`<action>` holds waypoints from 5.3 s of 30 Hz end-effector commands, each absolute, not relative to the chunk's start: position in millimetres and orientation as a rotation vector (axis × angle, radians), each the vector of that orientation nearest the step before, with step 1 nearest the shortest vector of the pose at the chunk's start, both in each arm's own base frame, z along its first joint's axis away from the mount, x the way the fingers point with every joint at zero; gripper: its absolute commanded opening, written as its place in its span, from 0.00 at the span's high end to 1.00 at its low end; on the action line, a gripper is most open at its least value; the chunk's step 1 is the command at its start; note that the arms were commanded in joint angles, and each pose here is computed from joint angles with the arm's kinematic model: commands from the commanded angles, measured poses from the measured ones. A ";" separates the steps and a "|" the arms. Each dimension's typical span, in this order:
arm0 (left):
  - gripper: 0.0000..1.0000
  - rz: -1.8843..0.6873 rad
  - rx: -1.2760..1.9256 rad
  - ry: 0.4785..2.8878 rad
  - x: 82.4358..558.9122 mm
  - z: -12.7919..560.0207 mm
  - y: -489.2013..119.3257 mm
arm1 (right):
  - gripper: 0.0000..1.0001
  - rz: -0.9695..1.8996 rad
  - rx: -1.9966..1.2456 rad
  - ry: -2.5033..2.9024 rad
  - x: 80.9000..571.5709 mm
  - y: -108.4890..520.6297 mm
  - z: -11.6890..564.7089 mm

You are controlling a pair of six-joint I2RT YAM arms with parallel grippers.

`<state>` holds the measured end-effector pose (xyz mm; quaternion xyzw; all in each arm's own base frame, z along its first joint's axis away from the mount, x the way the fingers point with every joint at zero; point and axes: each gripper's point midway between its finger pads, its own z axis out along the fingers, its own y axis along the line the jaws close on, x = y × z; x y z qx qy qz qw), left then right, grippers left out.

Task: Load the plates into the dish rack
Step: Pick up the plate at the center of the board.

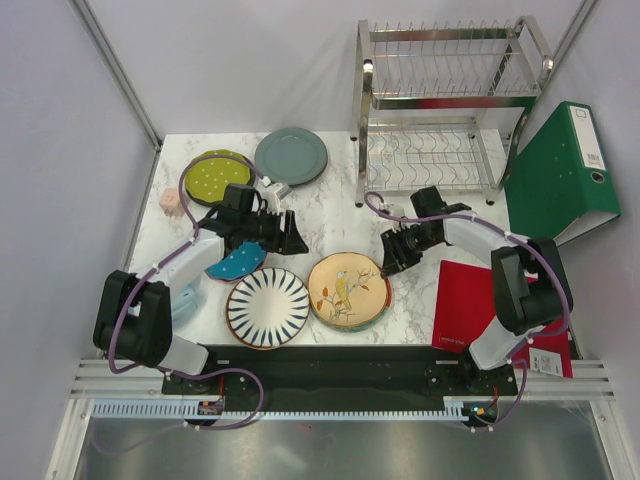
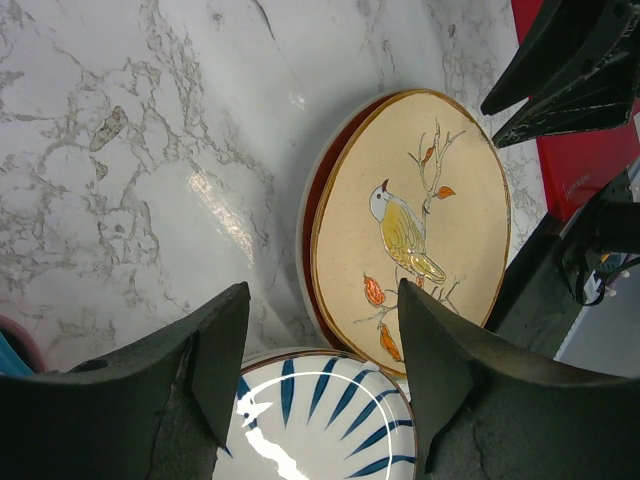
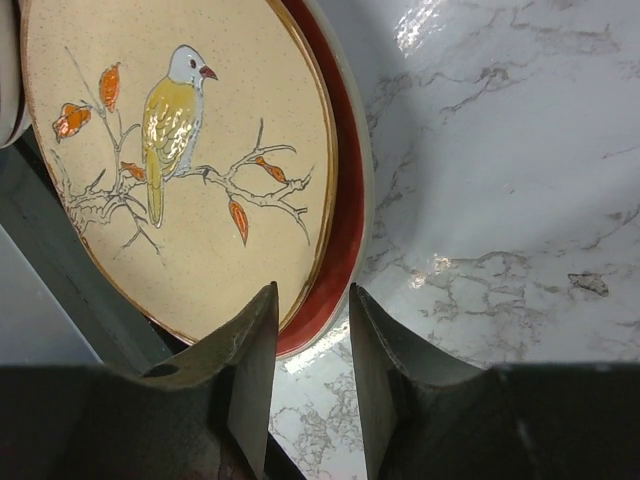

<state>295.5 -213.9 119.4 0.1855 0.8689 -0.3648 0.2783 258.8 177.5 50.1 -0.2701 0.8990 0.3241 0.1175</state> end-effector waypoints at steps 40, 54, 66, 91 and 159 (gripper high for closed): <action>0.20 -0.936 1.017 1.997 322.1 139.9 -225.9 | 1.00 0.793 -0.953 2.283 299.0 196.6 121.4; 0.24 -1.162 1.244 1.899 295.7 138.2 -273.2 | 1.00 0.698 -0.988 2.135 305.7 198.6 152.6; 0.29 -1.204 1.318 1.968 283.6 105.7 -292.5 | 1.00 0.690 -1.028 2.073 306.5 207.1 168.2; 0.98 -1.150 1.401 1.828 307.0 132.8 -303.5 | 0.57 0.941 -1.136 2.209 273.1 220.0 127.7; 0.00 -0.226 0.590 1.646 397.6 322.5 -174.3 | 1.00 0.540 -0.554 1.405 368.5 180.5 564.2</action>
